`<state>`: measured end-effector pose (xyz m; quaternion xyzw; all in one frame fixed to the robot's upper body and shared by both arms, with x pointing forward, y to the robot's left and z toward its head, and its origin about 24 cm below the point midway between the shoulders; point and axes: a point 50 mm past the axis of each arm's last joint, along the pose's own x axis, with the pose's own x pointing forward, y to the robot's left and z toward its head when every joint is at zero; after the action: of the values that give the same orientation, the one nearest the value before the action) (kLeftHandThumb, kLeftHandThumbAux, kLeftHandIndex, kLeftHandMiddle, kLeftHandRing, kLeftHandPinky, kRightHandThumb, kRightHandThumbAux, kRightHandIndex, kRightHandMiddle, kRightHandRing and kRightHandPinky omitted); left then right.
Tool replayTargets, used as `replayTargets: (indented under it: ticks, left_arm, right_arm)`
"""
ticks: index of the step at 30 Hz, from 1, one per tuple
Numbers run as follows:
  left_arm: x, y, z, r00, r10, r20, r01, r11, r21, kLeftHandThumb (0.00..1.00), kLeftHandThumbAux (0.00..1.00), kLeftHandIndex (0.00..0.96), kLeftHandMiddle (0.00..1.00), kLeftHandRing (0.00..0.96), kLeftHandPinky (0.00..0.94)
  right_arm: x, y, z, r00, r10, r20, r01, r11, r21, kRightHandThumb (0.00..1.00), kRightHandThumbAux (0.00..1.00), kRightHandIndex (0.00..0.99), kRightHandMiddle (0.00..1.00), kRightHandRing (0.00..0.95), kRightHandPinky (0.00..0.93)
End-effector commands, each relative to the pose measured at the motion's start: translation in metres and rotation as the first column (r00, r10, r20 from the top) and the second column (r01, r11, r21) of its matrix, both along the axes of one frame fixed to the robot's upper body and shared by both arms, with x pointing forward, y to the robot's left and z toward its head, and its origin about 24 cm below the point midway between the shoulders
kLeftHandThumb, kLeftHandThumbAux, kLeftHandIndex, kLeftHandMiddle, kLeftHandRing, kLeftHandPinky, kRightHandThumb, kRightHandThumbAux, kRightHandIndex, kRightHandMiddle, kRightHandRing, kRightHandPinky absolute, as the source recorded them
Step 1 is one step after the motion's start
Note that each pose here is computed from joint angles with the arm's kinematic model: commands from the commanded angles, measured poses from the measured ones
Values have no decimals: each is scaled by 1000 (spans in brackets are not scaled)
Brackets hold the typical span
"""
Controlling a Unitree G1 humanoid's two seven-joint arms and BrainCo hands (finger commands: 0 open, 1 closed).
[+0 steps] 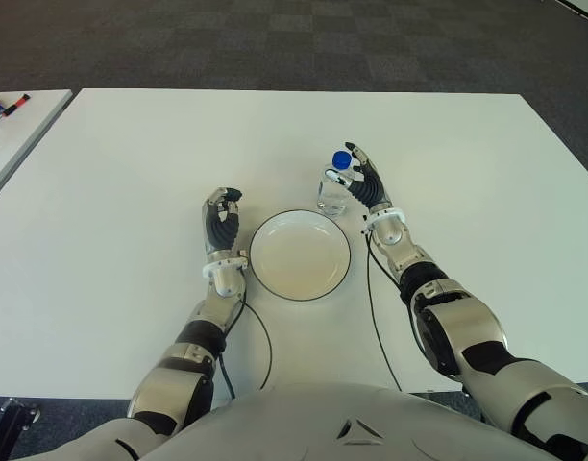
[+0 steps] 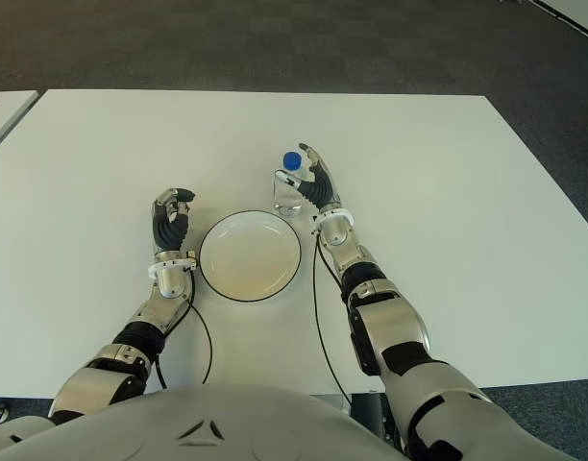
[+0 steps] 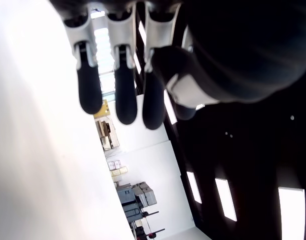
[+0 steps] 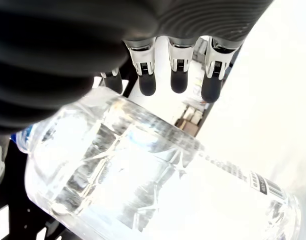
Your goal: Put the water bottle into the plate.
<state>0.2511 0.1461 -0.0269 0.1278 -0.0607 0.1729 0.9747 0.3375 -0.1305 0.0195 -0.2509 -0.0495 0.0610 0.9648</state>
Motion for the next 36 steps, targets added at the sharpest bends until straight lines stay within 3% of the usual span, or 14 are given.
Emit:
replayTargets:
  ticks: [1,36]
  left_arm:
    - [-9,-1,-9,999,-3,-46,2,1000,-22,842,671,439,445,411,422]
    - [-9,-1,-9,999,1,-53,-1,1000,-2,842,673,428,452,418,430]
  right_arm:
    - [0,2,-4,1000,-7,-29,6,1000,-14,573,382,0,0,7,153]
    - [-2,-2,-13,996,-29,-80,24,997,-68,553,418,0,0,12,141]
